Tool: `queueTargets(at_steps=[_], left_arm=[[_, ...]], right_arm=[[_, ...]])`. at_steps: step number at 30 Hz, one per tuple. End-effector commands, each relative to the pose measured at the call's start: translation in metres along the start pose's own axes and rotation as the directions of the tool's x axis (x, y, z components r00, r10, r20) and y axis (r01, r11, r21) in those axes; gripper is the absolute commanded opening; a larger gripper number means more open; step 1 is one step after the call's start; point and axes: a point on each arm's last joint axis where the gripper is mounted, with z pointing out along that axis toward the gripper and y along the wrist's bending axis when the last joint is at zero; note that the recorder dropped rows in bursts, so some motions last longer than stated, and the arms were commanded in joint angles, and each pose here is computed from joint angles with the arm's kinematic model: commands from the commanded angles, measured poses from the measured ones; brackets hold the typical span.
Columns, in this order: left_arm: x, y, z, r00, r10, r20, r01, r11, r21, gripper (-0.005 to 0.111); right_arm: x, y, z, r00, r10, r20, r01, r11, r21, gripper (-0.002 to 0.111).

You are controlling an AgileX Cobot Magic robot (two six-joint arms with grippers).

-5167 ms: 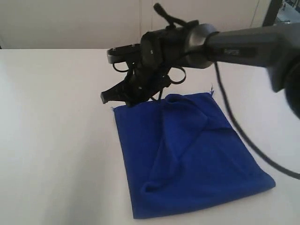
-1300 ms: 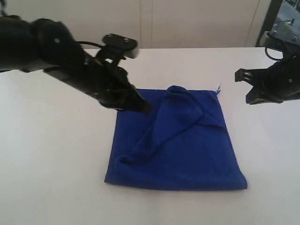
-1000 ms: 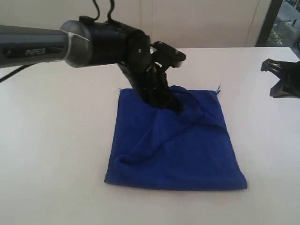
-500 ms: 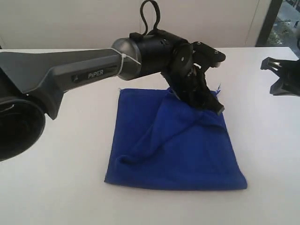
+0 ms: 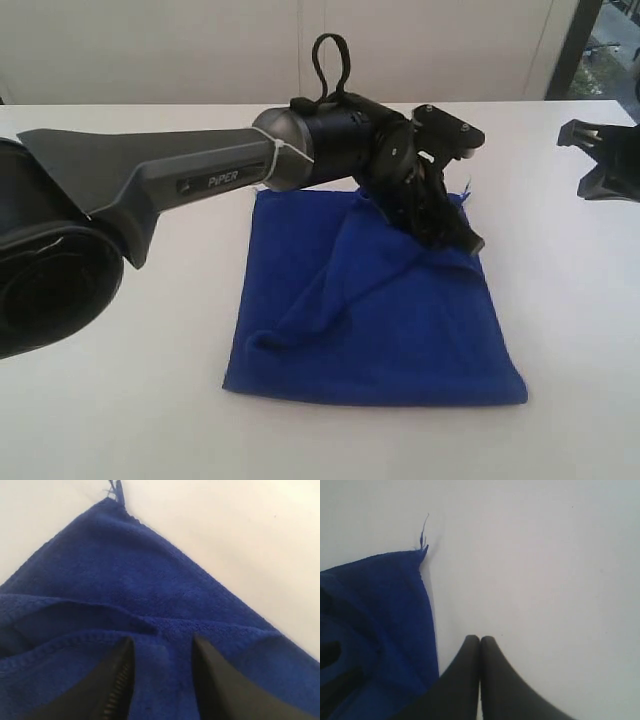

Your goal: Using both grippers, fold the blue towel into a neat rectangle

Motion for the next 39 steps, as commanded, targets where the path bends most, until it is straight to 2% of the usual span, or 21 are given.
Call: queueTargets(at_steps=[1,10,14,17,22,23,27,35,39], left_arm=[[-0.002,-0.004,0.0,0.999,0.033,0.016,-0.032,0.999,-0.006,0.044],[0.007,-0.001,0.015,0.997,0.071,-0.013,-0.071,0.997,-0.03,0.044],[0.011,-0.001,0.02,0.996,0.084,-0.029,-0.085,0.996,-0.037,0.039],[0.011,-0.001,0.021,0.996,0.084,-0.03,-0.085,0.996,-0.037,0.029],[0.011,-0.001,0.021,0.996,0.084,-0.03,-0.085,0.996,-0.037,0.003],[0.011,-0.001,0.021,0.996,0.084,-0.03,-0.085,0.996,-0.037,0.0],[0.008,0.001,0.018,0.995,0.103,-0.014,-0.103,0.993,-0.051,0.0],[-0.008,0.004,-0.009,0.991,0.13,0.024,-0.128,0.988,-0.082,0.0],[-0.013,0.006,-0.026,0.988,0.153,0.006,-0.151,0.983,-0.103,0.0]], right_arm=[[-0.001,-0.001,-0.001,1.0,-0.008,0.012,0.008,1.0,0.003,0.0],[-0.001,-0.001,-0.001,1.0,-0.008,0.012,0.008,1.0,0.003,0.0],[-0.001,-0.001,-0.001,1.0,-0.008,0.012,0.008,1.0,0.003,0.0],[-0.001,-0.001,-0.001,1.0,-0.008,0.012,0.008,1.0,0.003,0.0],[-0.001,-0.001,-0.001,1.0,-0.008,0.012,0.008,1.0,0.003,0.0],[-0.001,-0.001,-0.001,1.0,-0.008,0.01,0.008,1.0,0.003,0.0],[-0.001,-0.001,-0.001,1.0,-0.008,0.01,0.008,1.0,0.003,0.0],[-0.001,-0.001,-0.001,1.0,-0.008,0.008,0.008,1.0,0.002,0.0],[-0.001,-0.001,-0.001,1.0,-0.008,0.008,0.008,1.0,0.002,0.0]])
